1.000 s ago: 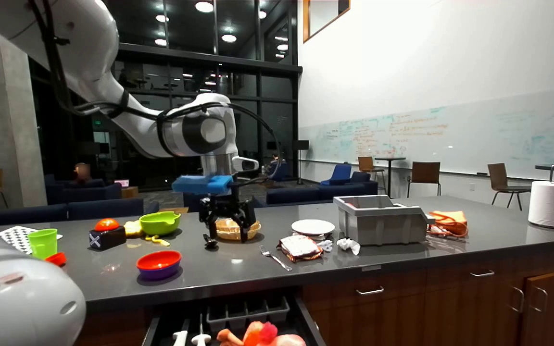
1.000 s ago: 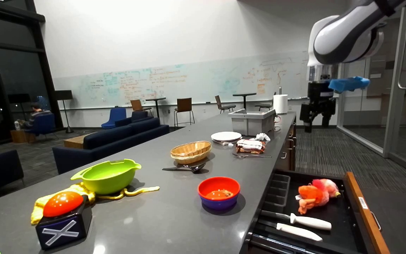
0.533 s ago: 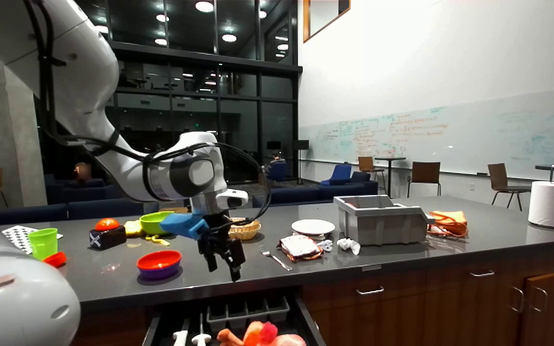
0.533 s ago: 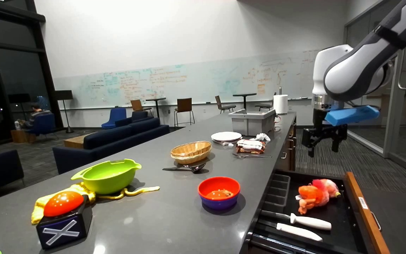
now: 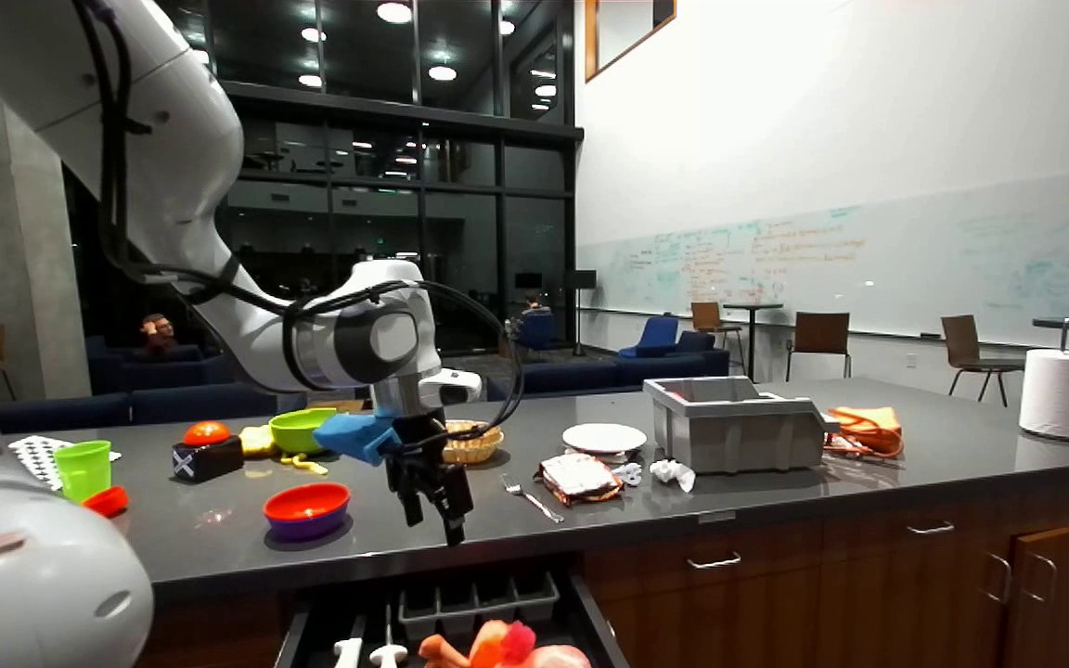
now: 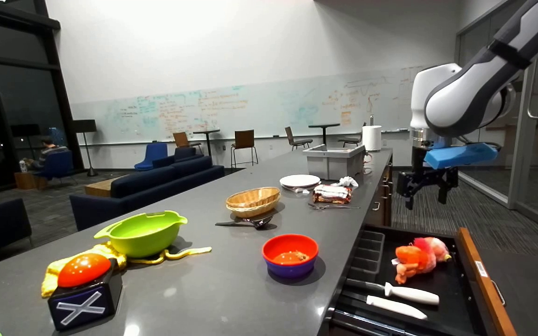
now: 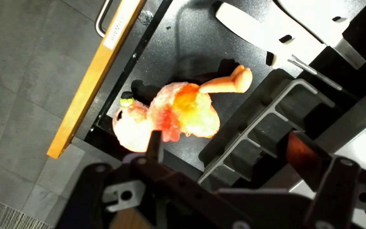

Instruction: Take the plush toy out of the drawer

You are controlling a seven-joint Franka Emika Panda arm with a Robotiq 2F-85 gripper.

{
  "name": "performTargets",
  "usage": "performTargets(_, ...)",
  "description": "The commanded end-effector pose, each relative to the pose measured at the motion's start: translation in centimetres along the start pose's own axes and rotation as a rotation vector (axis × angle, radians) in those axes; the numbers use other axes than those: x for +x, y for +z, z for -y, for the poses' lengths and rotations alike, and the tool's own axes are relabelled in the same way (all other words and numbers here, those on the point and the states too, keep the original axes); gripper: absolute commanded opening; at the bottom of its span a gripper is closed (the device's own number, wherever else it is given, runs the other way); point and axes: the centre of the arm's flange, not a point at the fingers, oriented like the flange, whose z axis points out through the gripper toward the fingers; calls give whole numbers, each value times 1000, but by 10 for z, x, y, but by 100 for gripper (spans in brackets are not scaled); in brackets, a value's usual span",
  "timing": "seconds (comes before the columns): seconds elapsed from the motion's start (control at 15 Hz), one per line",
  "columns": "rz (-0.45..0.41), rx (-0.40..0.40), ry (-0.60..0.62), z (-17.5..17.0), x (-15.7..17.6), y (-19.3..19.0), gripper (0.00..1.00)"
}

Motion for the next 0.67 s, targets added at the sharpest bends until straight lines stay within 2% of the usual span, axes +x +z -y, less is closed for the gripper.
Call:
performTargets(0.0, 13, 8, 100, 3, 7, 6, 100)
performTargets(0.27, 29, 10, 326, -8, 2, 31, 100)
performTargets(0.6, 61, 72, 578, -18, -8, 58, 100)
